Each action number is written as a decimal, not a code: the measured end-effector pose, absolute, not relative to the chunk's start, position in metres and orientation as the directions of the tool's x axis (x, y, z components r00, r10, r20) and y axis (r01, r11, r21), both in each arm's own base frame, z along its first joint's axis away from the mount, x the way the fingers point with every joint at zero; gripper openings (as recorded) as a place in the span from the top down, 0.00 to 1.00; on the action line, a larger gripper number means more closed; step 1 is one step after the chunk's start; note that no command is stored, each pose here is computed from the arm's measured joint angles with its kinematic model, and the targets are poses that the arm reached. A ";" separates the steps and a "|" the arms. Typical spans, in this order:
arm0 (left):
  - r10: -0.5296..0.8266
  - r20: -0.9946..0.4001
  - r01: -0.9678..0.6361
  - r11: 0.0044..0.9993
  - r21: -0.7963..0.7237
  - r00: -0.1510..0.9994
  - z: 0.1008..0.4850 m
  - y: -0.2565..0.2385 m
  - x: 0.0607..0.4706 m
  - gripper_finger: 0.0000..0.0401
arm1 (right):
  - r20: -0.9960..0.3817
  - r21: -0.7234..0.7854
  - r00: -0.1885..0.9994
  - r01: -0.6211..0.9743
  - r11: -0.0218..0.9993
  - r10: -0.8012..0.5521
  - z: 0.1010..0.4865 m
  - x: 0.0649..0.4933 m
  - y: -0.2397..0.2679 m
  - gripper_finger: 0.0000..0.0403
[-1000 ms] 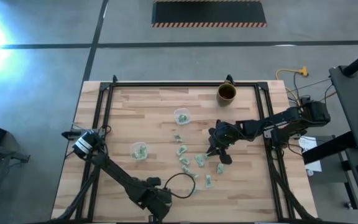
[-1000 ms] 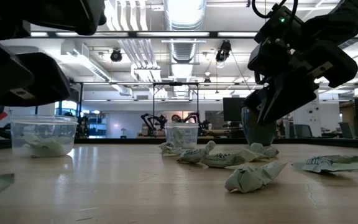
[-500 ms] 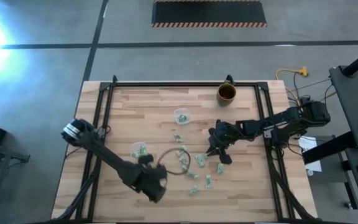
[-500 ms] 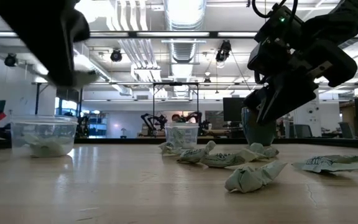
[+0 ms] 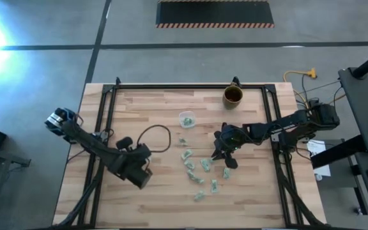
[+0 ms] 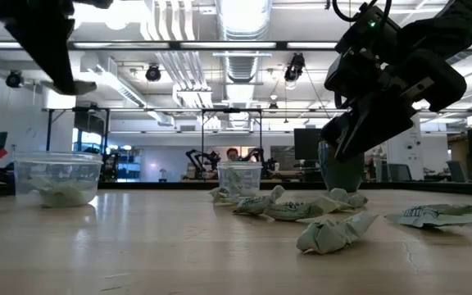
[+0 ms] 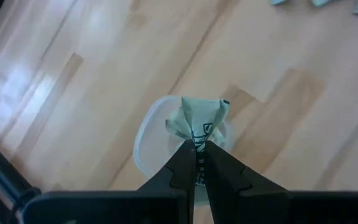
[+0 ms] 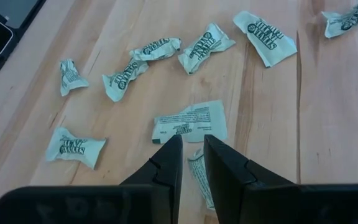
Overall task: Pick and place Stevia / Truvia into bins
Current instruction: Put the stevia packet into the bottom transparent container, then put the stevia packet into the top transparent container
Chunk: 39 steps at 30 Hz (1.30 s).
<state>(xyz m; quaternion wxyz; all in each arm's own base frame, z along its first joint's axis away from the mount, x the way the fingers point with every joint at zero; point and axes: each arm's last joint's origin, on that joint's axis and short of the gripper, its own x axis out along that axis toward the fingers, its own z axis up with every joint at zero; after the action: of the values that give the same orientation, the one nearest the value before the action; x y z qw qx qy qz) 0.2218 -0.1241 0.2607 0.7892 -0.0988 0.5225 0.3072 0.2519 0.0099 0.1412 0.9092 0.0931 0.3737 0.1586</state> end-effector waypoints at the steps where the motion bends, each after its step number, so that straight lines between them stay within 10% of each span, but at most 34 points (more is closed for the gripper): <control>1: 0.383 -0.885 -0.600 0.784 0.160 0.264 0.257 -0.123 0.220 0.97 | -0.650 0.288 0.671 -0.218 0.932 0.358 0.141 0.252 0.010 0.85; 39: 0.405 -0.887 -0.644 0.744 0.181 0.219 0.221 -0.110 0.220 0.87 | -0.651 0.311 0.670 -0.193 0.930 0.357 0.141 0.252 0.010 0.85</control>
<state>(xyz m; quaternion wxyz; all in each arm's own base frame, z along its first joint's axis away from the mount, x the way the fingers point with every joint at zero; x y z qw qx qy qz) 0.2201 -0.1095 0.2213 0.7725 -0.1135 0.5245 0.3394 0.2519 0.0098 0.1411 0.9074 0.1085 0.3767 0.1516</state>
